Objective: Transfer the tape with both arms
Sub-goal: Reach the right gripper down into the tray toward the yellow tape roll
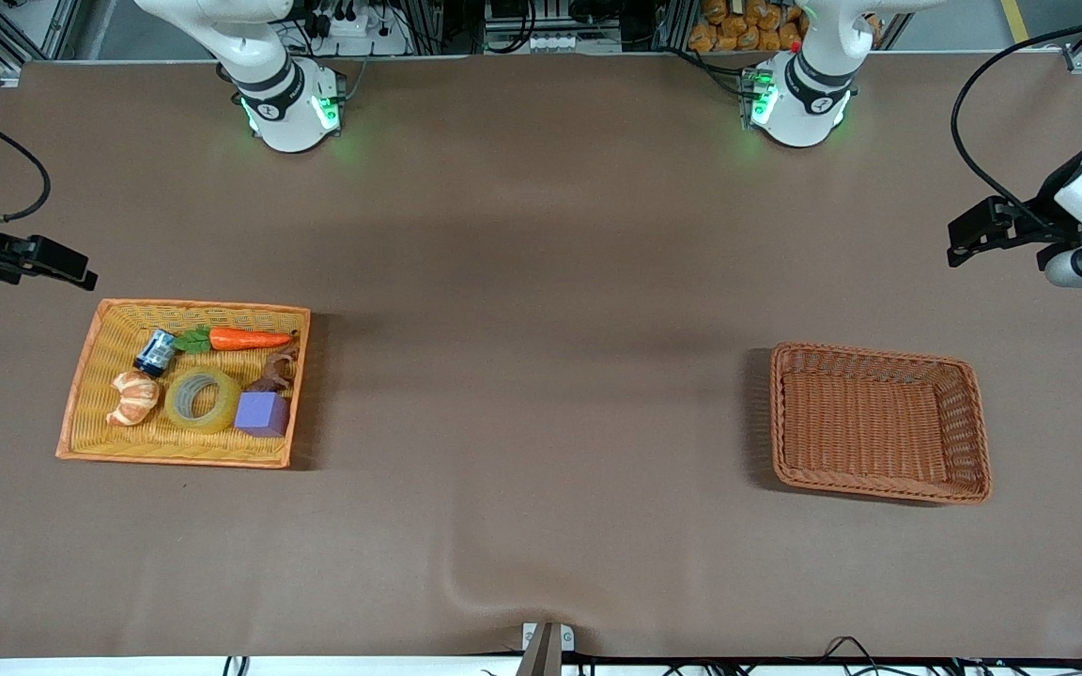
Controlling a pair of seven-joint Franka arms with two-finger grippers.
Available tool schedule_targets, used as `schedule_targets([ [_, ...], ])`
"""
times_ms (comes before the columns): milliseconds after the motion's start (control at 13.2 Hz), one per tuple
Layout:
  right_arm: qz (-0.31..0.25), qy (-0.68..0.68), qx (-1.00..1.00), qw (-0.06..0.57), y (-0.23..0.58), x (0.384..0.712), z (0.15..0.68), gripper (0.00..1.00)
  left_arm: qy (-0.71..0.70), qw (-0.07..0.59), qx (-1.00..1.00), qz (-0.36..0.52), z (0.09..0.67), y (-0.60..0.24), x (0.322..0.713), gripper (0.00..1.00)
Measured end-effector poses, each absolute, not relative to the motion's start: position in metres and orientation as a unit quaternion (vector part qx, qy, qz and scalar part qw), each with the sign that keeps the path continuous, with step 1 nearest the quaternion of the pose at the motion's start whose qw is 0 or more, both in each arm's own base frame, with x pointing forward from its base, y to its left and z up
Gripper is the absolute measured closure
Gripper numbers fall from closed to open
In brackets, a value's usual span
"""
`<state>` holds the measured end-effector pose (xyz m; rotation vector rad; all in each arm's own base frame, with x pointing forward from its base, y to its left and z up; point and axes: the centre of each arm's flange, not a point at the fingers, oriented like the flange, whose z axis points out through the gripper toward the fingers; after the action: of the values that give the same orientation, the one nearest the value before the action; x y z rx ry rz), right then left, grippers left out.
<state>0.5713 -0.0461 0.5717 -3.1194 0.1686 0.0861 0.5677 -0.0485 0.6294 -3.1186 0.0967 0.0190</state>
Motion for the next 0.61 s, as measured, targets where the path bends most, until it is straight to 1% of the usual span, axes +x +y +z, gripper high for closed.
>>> schedule_targets([
  [152,0.031,0.058,-0.998,0.008,-0.051,0.586,0.545,0.00,0.031,0.011,-0.999,0.006,0.629,-0.049,0.568,0.00],
  [379,0.049,0.066,-0.997,0.007,-0.063,0.611,0.485,0.00,0.033,0.011,-0.999,0.007,0.629,-0.051,0.568,0.00],
  [606,0.066,0.077,-0.995,0.008,-0.078,0.628,0.431,0.00,0.033,0.011,-0.999,0.007,0.629,-0.051,0.568,0.00],
])
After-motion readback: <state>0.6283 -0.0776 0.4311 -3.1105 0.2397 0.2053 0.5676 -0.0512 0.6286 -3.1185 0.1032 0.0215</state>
